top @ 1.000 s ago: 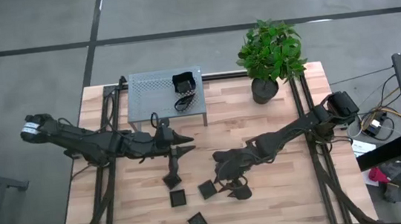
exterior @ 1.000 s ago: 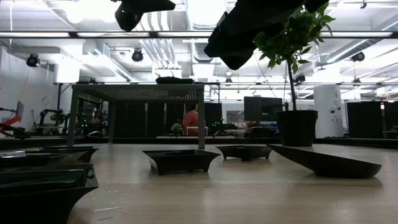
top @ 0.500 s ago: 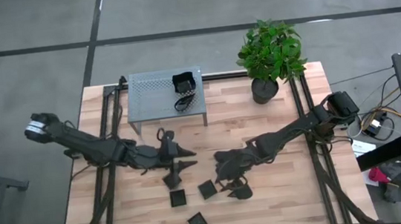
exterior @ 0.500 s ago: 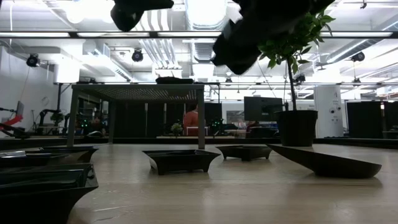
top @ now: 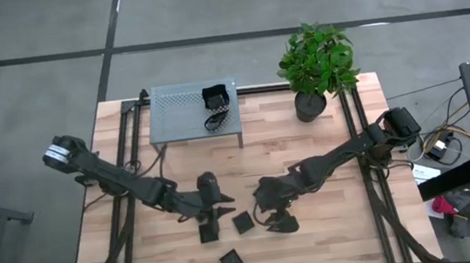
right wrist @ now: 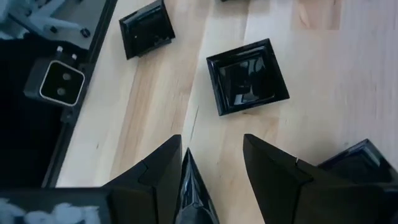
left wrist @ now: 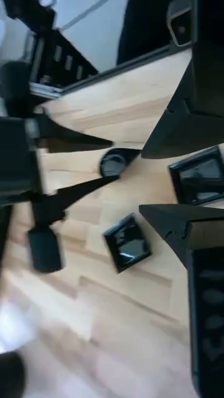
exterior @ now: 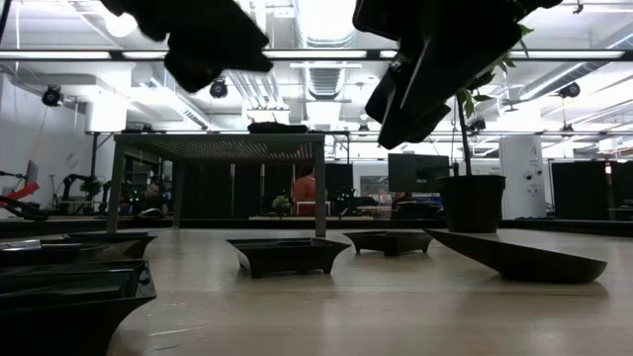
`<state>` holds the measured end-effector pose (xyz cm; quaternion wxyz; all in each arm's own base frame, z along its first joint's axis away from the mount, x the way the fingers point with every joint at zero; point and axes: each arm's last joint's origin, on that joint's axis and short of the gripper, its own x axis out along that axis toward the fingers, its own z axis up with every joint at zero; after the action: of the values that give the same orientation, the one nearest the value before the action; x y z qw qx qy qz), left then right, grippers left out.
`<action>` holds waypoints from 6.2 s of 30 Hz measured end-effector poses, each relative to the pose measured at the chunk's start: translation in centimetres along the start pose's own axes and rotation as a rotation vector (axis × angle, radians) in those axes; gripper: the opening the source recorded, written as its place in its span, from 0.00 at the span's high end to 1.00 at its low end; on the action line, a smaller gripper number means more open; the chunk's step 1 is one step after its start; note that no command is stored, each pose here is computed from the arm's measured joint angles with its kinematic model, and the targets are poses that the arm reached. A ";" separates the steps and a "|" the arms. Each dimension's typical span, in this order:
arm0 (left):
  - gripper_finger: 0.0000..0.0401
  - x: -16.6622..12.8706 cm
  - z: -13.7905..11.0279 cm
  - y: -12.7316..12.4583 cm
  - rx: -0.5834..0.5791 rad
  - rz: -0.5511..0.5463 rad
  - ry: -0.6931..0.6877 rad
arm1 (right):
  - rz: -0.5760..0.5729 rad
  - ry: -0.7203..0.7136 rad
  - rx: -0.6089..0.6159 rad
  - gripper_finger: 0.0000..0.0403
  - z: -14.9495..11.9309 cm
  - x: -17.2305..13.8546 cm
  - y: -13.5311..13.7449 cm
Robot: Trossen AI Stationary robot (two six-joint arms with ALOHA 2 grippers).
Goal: Pick & Place Mini shaped plates
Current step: Stack the drop-shaped plate on top of the stacked drop-shaped plates on the shelf
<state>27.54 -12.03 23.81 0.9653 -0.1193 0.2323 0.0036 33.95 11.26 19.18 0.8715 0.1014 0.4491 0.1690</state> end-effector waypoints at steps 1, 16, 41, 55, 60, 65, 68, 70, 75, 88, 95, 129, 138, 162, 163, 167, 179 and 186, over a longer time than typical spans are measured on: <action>0.70 0.3 -0.3 0.0 0.002 -0.004 0.016 | -0.002 -0.001 0.014 0.59 0.0 0.0 0.0; 0.70 1.9 -1.9 -0.1 0.005 0.001 0.096 | -0.279 0.130 0.200 0.59 -2.2 -0.1 -1.4; 0.70 1.9 -1.5 -0.2 0.038 -0.014 0.056 | -0.251 0.273 0.494 0.59 -5.4 0.5 3.7; 0.70 1.9 -1.5 -0.2 0.069 -0.014 0.054 | -0.239 0.127 0.116 0.62 -6.1 1.1 7.7; 0.70 2.0 -1.4 -0.1 0.068 -0.013 0.053 | -0.210 0.045 0.049 0.67 -5.6 1.8 8.1; 0.70 2.0 -1.4 -0.1 0.068 -0.013 0.052 | -0.252 0.055 0.048 0.71 -6.2 2.9 8.0; 0.70 1.9 -1.4 -0.1 0.069 -0.013 0.052 | -0.251 0.058 0.052 0.72 -6.6 4.2 8.0; 0.70 1.9 -1.4 -0.2 0.068 -0.014 0.050 | -0.261 0.079 0.048 0.73 -6.9 5.0 7.9; 0.70 1.9 -1.4 -0.1 0.068 -0.013 0.053 | -0.265 0.087 0.056 0.75 -7.0 5.7 7.9; 0.70 1.9 -1.4 -0.2 0.064 -0.016 0.046 | -0.286 0.136 0.017 0.85 -7.5 5.6 8.1; 0.70 1.9 -1.3 -0.2 0.063 -0.017 0.044 | -0.300 0.159 0.004 0.92 -7.7 5.5 7.9; 0.70 0.0 5.8 -3.6 0.434 -0.430 -0.603 | 0.235 -0.612 -0.602 0.98 3.2 -9.9 14.3; 0.70 1.3 6.9 -5.0 0.466 -0.561 -0.553 | 0.261 -0.557 -0.550 0.98 3.6 -8.1 13.0; 0.70 4.1 6.1 -6.1 0.485 -0.708 -0.450 | 0.280 -0.542 -0.518 0.98 3.8 -7.6 12.3; 0.70 4.0 6.1 -6.1 0.489 -0.726 -0.450 | 0.283 -0.539 -0.514 0.98 3.8 -7.6 12.3; 0.70 3.8 6.5 -6.3 0.496 -0.762 -0.458 | 0.289 -0.531 -0.503 0.98 3.6 -7.4 12.2; 0.77 4.2 6.7 -6.1 0.464 -0.759 -0.439 | 0.284 -0.532 -0.506 0.98 3.6 -7.3 12.1; 0.95 4.3 6.7 -5.9 0.461 -0.742 -0.439 | 0.279 -0.549 -0.505 0.98 3.7 -7.3 11.8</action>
<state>34.73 -16.44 29.00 0.9289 0.0264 -0.0401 -0.3671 30.60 19.28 30.65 0.9252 -0.0147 0.1257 0.3577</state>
